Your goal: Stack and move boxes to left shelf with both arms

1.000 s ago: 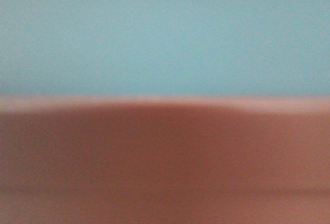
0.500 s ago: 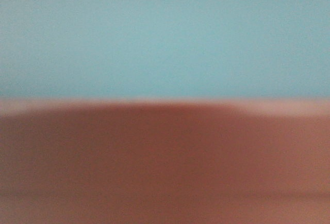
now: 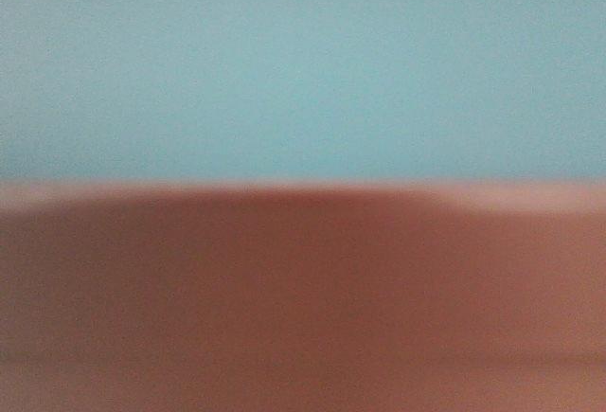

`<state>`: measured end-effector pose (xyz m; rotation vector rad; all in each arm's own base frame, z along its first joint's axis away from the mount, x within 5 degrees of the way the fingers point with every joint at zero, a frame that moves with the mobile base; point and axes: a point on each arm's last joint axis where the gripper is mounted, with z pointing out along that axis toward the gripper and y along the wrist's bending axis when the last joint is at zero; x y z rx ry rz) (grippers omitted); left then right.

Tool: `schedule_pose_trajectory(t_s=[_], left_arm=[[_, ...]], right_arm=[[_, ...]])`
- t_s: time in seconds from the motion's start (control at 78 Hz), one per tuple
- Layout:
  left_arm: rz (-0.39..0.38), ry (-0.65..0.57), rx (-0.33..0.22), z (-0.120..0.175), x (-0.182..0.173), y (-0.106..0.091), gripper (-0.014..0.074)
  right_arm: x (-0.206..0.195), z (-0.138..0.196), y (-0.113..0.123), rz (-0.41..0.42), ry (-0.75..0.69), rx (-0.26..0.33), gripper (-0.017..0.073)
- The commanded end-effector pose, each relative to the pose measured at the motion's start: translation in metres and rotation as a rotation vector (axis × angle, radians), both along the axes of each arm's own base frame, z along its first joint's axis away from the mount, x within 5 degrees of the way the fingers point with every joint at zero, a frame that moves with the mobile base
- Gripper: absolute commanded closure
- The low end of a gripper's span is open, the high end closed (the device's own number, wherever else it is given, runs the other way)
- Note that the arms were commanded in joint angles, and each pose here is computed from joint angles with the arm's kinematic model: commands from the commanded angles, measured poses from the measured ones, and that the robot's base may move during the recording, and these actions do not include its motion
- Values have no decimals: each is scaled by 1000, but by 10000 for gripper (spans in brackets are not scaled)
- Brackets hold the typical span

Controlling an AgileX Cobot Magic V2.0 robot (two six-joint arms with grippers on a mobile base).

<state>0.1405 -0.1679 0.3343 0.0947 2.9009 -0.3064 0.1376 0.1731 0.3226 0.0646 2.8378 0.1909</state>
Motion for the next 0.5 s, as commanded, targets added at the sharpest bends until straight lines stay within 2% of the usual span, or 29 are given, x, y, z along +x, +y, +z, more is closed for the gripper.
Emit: schedule_pose_trajectory(t_s=[0.0, 0.487], left_arm=[[-16, 1, -10, 15, -9, 7, 596], [-16, 1, -10, 15, -9, 7, 596]], right_arm=[[-2, 15, -10, -9, -46, -11, 506], [-2, 15, -10, -9, -46, -11, 506]])
